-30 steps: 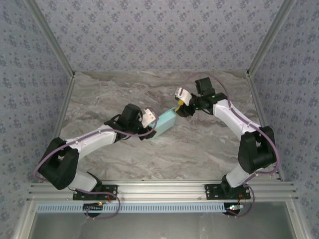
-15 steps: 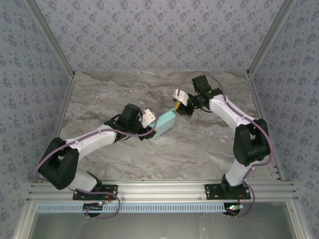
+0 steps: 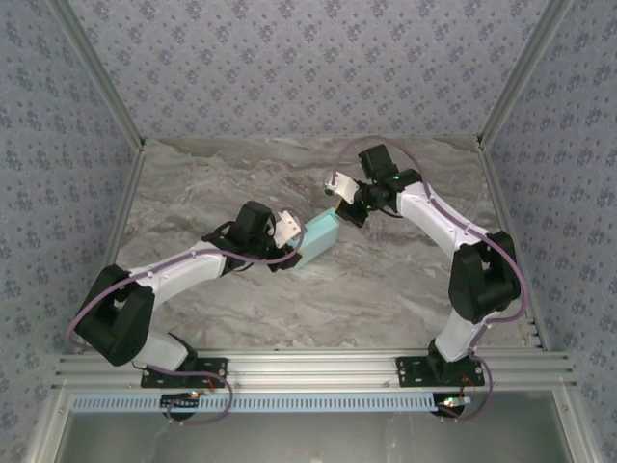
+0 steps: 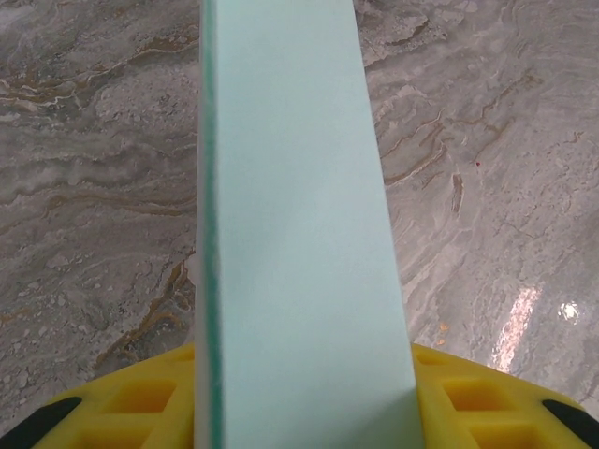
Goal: Fold the paper box
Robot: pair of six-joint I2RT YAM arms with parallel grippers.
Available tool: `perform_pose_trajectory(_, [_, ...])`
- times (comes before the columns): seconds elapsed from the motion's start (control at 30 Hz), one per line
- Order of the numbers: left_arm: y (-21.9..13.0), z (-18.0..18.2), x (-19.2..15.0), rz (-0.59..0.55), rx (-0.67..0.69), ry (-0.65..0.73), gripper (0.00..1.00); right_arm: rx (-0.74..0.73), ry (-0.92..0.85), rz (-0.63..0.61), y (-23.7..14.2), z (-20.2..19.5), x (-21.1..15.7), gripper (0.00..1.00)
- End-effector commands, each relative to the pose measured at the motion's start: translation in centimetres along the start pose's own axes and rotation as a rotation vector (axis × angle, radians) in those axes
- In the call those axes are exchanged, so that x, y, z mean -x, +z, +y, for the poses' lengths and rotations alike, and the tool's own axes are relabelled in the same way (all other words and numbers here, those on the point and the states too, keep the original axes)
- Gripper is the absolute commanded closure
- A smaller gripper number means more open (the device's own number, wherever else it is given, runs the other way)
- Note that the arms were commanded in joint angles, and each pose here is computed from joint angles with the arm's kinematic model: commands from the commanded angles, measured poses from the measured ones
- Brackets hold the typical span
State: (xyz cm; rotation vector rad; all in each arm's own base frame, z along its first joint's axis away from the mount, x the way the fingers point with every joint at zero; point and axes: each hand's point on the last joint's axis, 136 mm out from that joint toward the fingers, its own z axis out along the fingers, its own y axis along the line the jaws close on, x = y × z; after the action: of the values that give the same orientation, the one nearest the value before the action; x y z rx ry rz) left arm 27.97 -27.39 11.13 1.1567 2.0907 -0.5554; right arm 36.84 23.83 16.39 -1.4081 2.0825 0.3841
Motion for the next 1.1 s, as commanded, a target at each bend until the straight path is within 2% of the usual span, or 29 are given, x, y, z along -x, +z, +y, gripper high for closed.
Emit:
perform_pose_trajectory(0.0, [0.4, -0.1, 1.1, -0.036, -0.021, 0.022, 0.7, -0.06, 0.171, 0.066, -1.1, -0.1, 0.4, 0.98])
perform_pose_trajectory(0.2, [1.1, -0.4, 1.0, -0.027, -0.051, 0.051, 0.72, -0.149, 0.379, 0.162, -2.0, 0.7, -1.2, 1.0])
perform_pose_trajectory(0.43, [1.9, -1.2, 1.9, -0.028, -0.124, 0.072, 0.74, -0.234, 0.512, 0.15, -3.2, 1.7, -2.6, 1.0])
perform_pose_trajectory(0.73, [3.0, -1.2, 2.1, -0.019, -0.149, 0.089, 0.74, -0.282, 0.606, 0.086, -4.0, 2.4, -4.0, 1.0])
perform_pose_trajectory(1.07, [4.0, -1.4, 1.7, 0.011, -0.161, 0.096, 0.74, -0.298, 0.608, 0.086, -3.0, 3.5, -6.4, 1.0])
